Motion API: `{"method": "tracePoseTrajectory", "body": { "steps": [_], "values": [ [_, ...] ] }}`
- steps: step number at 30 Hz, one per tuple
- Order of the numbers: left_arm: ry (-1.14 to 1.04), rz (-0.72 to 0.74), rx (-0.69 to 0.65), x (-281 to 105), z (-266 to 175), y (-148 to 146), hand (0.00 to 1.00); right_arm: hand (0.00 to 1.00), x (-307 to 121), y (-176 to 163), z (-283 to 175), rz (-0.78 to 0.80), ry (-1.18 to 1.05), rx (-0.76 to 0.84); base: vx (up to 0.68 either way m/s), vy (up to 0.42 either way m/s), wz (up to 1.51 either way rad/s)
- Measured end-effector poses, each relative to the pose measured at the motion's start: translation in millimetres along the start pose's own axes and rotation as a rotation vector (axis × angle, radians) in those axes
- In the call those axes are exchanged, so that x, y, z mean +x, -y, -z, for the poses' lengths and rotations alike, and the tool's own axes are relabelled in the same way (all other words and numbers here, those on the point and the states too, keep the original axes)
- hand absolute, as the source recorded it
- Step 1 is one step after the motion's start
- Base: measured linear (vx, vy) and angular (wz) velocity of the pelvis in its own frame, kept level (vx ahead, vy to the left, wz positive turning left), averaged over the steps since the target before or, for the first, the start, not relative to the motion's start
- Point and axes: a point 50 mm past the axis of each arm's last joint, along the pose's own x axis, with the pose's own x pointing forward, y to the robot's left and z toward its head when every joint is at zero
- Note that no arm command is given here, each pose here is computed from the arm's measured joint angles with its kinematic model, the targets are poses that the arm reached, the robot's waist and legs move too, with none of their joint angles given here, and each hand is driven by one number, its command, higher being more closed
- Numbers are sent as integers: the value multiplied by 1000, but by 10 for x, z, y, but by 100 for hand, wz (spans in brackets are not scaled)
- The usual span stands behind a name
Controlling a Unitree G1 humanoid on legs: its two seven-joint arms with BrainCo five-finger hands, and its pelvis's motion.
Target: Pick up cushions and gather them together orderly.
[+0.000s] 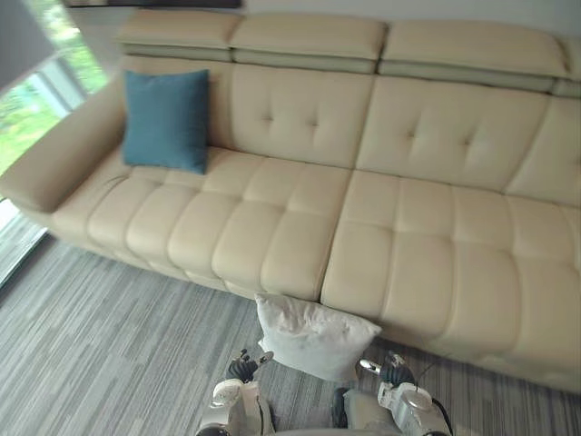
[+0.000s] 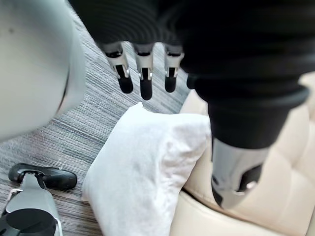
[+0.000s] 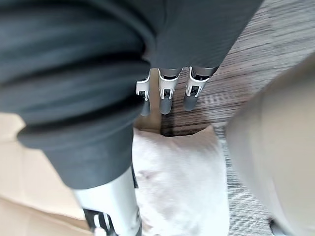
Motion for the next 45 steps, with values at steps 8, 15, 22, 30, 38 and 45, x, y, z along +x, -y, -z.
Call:
{"method": "tracePoseTrajectory", "body": {
  "steps": [8,15,22,30,38,45],
  "values": [
    [-21,-33,18,2,42,-93,0,0,-14,29,89,11,-34,5,56,131,-47],
    [46,-52,-8,67,-227,-29,0,0,54,23,-80,38,-3,76,-75,-8,0],
    [339,-121,-217,103,-1254,-85,0,0,154,18,-945,66,246,192,-293,-8,4],
    [655,-141,-334,-155,-2421,-237,0,0,-65,-201,-2289,-1,624,252,-178,-4,-6],
    [976,-48,-289,-731,-3452,-58,0,0,-790,-421,-3481,-110,1044,253,-33,-5,7],
    [1099,-24,-267,-1065,-3816,213,0,0,-1265,-934,-3892,-254,1202,214,-69,-12,5]
  ]
}}
